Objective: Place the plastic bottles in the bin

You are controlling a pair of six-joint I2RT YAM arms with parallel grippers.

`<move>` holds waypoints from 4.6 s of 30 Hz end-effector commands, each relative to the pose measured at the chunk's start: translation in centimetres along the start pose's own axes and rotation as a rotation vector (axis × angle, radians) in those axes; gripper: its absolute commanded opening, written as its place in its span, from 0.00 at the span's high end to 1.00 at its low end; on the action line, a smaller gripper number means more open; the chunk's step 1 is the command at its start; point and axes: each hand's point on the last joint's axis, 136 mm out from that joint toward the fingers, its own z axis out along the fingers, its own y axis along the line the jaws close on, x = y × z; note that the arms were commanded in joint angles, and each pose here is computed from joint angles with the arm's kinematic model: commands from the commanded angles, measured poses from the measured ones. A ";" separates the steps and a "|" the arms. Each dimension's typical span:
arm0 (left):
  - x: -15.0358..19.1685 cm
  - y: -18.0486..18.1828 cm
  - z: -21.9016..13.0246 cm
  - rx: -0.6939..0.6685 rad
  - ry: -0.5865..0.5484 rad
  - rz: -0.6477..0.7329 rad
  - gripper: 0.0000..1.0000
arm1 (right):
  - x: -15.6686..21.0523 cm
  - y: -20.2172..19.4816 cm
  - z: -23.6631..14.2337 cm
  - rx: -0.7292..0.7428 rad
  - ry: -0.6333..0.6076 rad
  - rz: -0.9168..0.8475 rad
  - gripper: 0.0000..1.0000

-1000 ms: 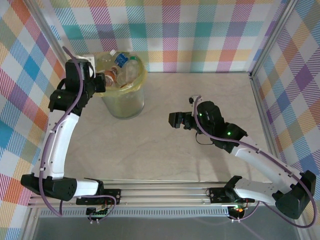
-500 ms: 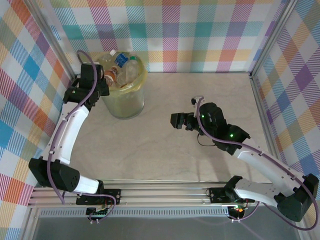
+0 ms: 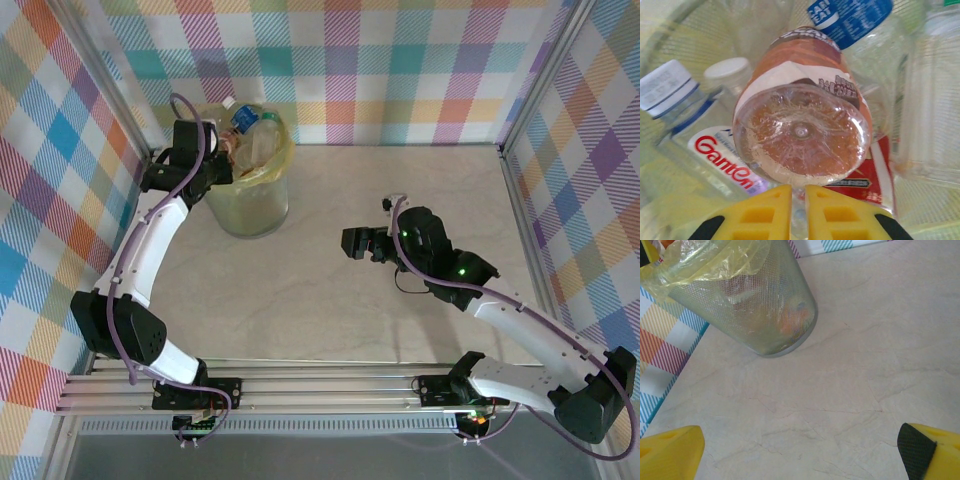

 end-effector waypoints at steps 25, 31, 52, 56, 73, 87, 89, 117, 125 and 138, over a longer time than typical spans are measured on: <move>-4.3 1.6 -7.1 0.027 -0.229 -0.162 0.15 | -0.1 -0.1 -0.4 0.004 -0.019 0.019 0.00; -5.7 0.8 -3.7 0.086 -0.200 -0.170 0.10 | 0.0 -0.1 -0.4 0.005 -0.015 0.018 0.00; -2.1 -3.9 -0.2 0.345 -0.038 -0.224 0.25 | 0.0 -0.2 -0.2 0.011 -0.014 0.018 0.00; -1.4 -3.0 -2.0 0.313 -0.063 -0.236 0.22 | 0.1 -0.2 -0.2 0.008 -0.016 0.024 0.00; -0.9 1.2 -13.9 0.203 -0.297 -0.279 0.00 | -0.1 -4.2 -2.9 0.224 -0.032 -0.039 0.00; 12.1 6.2 -10.6 0.022 -0.383 -0.315 0.00 | 0.6 -13.1 -7.1 0.618 -0.256 -0.111 0.00; 13.0 6.5 -9.8 0.008 -0.405 -0.308 0.00 | 0.7 -14.1 -7.5 0.660 -0.288 -0.105 0.00; 18.9 6.1 3.4 -0.056 -0.344 -0.001 0.00 | 1.6 -24.3 -2.5 0.722 -0.342 -0.165 0.00; 18.9 6.1 5.9 -0.039 -0.352 -0.014 0.00 | 1.3 -25.0 -2.0 0.697 -0.359 -0.182 0.00; 20.4 6.2 9.6 0.022 -0.288 -0.046 0.00 | 1.5 -25.4 -1.4 0.646 -0.375 -0.217 0.00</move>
